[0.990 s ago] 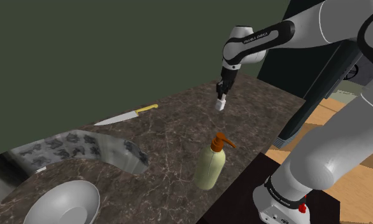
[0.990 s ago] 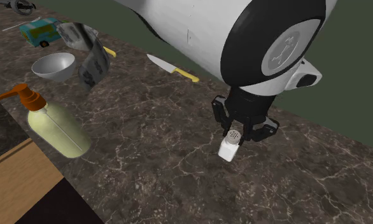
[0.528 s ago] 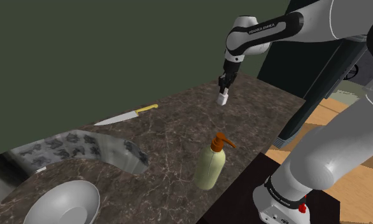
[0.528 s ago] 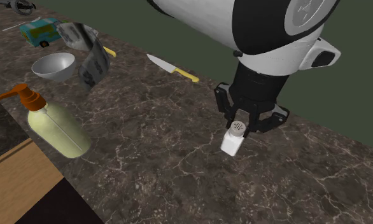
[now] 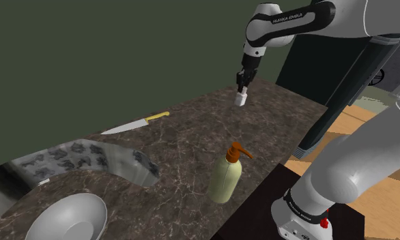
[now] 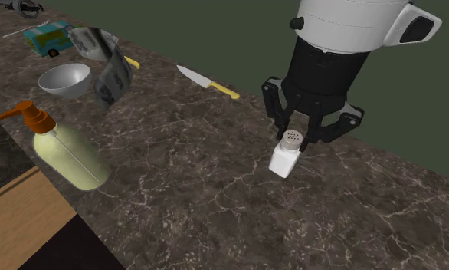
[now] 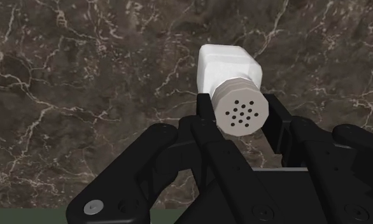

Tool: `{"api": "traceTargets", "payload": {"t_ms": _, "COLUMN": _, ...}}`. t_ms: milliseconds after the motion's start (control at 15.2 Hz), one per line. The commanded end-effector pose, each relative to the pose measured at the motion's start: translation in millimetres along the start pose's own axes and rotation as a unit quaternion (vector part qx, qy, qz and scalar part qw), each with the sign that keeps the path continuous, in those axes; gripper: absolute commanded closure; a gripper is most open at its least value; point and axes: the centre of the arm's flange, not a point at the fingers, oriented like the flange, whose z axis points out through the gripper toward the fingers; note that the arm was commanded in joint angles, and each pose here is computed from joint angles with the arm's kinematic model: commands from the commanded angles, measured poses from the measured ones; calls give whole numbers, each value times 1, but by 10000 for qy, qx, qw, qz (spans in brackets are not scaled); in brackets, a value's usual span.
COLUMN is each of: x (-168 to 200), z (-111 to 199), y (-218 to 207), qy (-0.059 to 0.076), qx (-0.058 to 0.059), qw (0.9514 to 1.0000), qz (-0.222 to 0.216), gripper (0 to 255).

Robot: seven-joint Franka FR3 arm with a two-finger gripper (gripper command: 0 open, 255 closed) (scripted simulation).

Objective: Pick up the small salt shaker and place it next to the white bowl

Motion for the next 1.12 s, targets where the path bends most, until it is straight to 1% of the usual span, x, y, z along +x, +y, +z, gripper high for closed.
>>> {"api": "traceTargets", "payload": {"t_ms": 0, "x": -1, "z": -10, "y": -1, "qy": -2, "qx": 0, "qw": 10000, "qz": 0, "gripper": 255}}
{"api": "traceTargets", "payload": {"t_ms": 528, "x": -2, "z": -52, "y": -1, "qy": -2, "qx": 0, "qw": 10000, "qz": 0, "gripper": 255}}
{"api": "traceTargets", "payload": {"t_ms": 594, "x": -2, "z": -54, "y": -1, "qy": -2, "qx": 0, "qw": 10000, "qz": 0, "gripper": 255}}
{"api": "traceTargets", "payload": {"t_ms": 1056, "x": -28, "z": -53, "y": -90, "qy": -2, "qx": 0, "qw": 10000, "qz": 0, "gripper": 255}}
